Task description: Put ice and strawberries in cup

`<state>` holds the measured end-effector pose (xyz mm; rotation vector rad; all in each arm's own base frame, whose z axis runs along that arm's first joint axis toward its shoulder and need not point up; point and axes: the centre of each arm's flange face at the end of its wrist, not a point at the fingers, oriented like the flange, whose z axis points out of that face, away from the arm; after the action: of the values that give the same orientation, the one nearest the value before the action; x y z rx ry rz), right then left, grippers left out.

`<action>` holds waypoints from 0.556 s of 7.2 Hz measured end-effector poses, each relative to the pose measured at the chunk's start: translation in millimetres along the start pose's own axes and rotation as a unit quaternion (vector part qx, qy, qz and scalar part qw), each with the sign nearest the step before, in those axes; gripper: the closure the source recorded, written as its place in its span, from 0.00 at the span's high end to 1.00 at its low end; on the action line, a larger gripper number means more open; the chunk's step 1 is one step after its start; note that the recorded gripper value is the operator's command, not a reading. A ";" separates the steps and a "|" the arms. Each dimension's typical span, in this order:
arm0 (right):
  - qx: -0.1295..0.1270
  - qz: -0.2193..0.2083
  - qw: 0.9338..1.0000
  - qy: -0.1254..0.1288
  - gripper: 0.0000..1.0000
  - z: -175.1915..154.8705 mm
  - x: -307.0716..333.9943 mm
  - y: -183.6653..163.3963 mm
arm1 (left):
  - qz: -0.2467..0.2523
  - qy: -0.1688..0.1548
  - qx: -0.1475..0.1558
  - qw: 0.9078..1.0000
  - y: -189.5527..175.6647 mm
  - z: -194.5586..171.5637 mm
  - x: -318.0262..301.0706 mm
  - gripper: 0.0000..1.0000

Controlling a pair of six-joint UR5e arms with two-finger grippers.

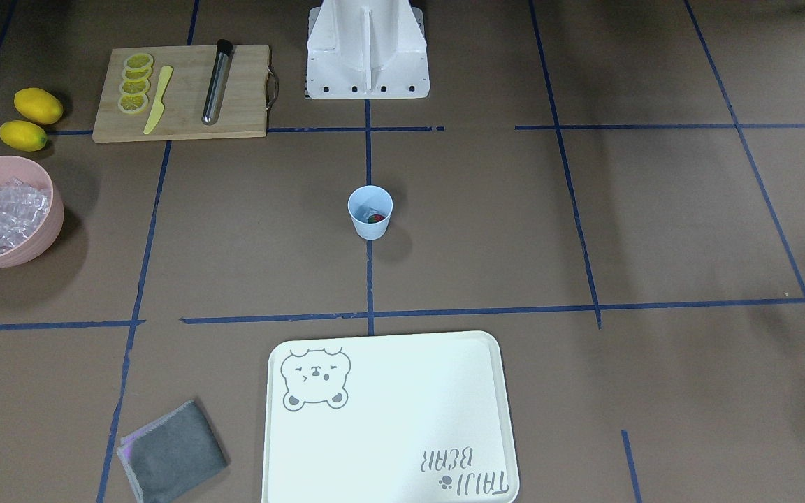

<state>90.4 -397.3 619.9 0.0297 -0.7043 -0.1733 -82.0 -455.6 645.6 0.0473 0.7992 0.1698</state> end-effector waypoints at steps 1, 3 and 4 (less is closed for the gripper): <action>0.000 0.000 1.000 -0.001 1.00 0.1 -0.1 0.0 | -0.001 0.000 0.000 1.000 0.6 0.3 -0.6 1.00; 0.001 0.001 1.000 -0.002 1.00 -0.4 -0.6 -0.5 | -0.001 -0.001 0.000 1.000 1.0 0.1 -0.8 1.00; 0.002 0.001 1.000 -0.006 1.00 -0.4 -1.3 -0.9 | -0.001 -0.001 0.000 1.000 0.9 0.0 -0.8 1.00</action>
<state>89.5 -397.9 618.7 0.0313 -0.7159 -0.1704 -82.7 -454.9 646.2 0.0464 0.7982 0.1673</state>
